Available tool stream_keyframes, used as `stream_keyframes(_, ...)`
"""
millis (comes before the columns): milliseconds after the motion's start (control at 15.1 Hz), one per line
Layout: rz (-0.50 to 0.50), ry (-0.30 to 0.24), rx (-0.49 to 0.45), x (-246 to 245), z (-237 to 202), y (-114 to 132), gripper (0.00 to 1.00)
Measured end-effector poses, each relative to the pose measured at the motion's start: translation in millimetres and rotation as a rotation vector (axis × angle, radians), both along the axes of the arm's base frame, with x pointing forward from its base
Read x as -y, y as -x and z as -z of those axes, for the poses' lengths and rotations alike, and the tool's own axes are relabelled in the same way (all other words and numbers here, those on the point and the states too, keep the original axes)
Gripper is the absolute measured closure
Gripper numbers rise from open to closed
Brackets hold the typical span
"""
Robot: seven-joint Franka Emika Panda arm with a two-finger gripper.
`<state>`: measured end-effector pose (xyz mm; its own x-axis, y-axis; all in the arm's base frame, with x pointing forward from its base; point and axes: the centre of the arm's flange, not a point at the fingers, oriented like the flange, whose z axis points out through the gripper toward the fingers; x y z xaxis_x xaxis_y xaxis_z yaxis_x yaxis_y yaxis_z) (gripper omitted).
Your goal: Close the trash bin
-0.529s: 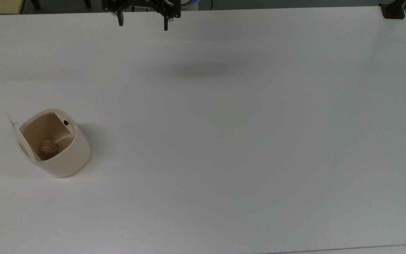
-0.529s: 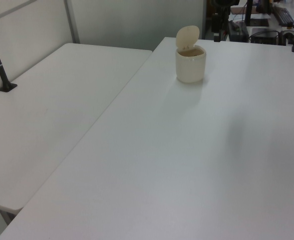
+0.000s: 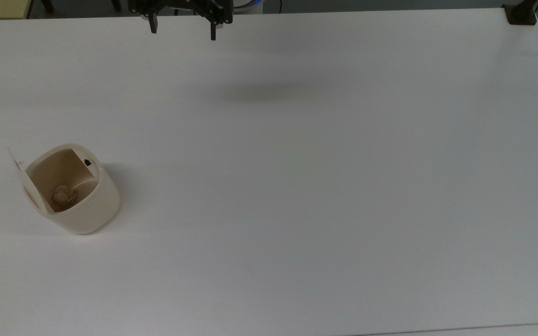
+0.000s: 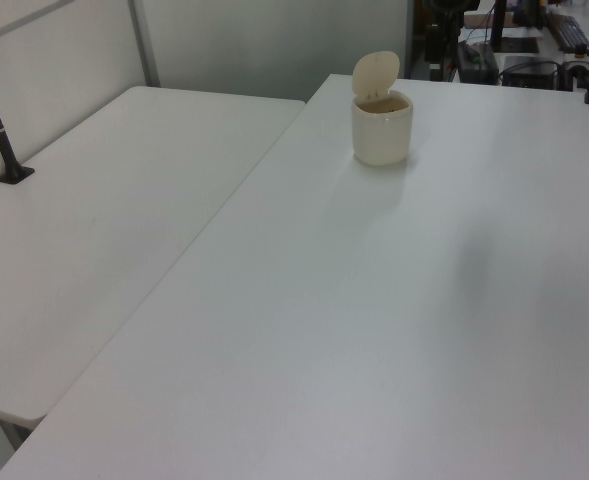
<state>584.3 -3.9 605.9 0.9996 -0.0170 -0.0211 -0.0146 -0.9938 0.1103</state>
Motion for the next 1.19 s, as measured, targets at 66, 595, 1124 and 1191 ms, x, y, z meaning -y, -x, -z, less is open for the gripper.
stream_keyframes(66,0.0,0.0,0.0,0.0,0.0,0.0,0.0)
stream_keyframes(595,-0.007,0.0,-0.001,0.0,0.0,0.0,0.11)
stream_keyframes(1124,-0.026,-0.002,0.029,-0.6,-0.6,-4.1,0.96)
stream_keyframes(1191,-0.026,-0.002,0.038,0.0,-0.4,-5.6,0.98)
